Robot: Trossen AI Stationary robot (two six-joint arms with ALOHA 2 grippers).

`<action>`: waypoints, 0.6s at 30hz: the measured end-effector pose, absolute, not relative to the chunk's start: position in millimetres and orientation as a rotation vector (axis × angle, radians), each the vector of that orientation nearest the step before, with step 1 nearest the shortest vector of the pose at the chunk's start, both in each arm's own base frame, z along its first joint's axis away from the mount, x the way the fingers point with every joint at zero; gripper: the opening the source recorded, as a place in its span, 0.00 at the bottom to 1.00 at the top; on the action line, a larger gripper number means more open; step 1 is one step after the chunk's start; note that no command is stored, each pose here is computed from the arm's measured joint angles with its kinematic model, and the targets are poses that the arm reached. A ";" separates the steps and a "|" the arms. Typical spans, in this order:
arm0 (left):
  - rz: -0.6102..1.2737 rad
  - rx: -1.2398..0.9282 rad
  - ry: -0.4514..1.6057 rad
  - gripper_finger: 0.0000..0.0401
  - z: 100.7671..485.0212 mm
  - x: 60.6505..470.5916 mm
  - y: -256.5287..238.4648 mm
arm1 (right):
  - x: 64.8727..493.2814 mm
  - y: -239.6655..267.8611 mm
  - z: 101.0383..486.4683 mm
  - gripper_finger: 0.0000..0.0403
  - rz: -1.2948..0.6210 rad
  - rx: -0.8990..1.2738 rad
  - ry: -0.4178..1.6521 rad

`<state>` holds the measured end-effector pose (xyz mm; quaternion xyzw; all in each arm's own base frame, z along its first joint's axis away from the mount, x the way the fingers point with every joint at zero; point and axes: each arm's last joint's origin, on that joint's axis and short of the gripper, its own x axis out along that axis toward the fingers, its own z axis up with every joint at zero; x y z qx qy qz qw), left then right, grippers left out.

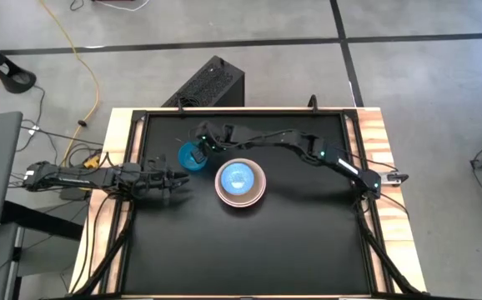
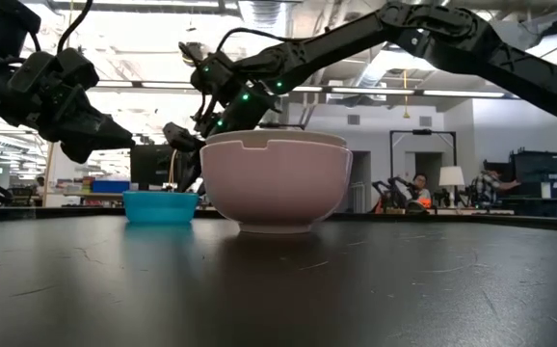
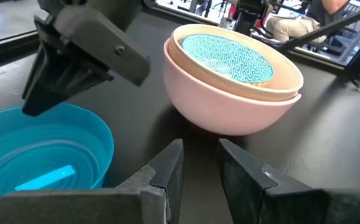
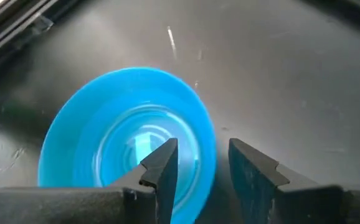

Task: Nest bowls inside each other
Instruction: Stack the blue bowl on top of the blue patterned bowl

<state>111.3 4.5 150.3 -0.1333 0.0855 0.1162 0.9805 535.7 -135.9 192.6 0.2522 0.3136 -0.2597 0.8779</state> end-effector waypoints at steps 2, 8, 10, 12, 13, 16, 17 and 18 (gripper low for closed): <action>0.233 -0.265 0.172 0.22 150.3 111.3 4.5 | 534.9 -136.6 192.3 0.39 -0.545 0.525 0.663; 0.234 -0.265 0.172 0.22 150.4 111.3 4.5 | 530.3 -132.4 187.1 0.39 -0.556 0.521 0.742; 0.234 -0.265 0.172 0.22 150.4 111.3 4.5 | 529.9 -129.2 186.1 0.39 -0.553 0.516 0.760; 0.234 -0.265 0.172 0.22 150.4 111.3 4.5 | 530.6 -125.8 186.0 0.39 -0.543 0.504 0.765; 0.234 -0.266 0.172 0.22 150.4 111.3 4.5 | 531.1 -123.6 186.0 0.38 -0.539 0.503 0.766; 0.234 -0.266 0.172 0.22 150.4 111.3 4.5 | 531.8 -120.1 185.8 0.33 -0.530 0.498 0.772; 0.234 -0.268 0.172 0.22 150.4 111.3 4.5 | 531.5 -119.7 185.5 0.30 -0.522 0.502 0.779; 0.234 -0.271 0.172 0.22 150.4 111.3 4.5 | 531.1 -119.2 185.0 0.27 -0.510 0.509 0.788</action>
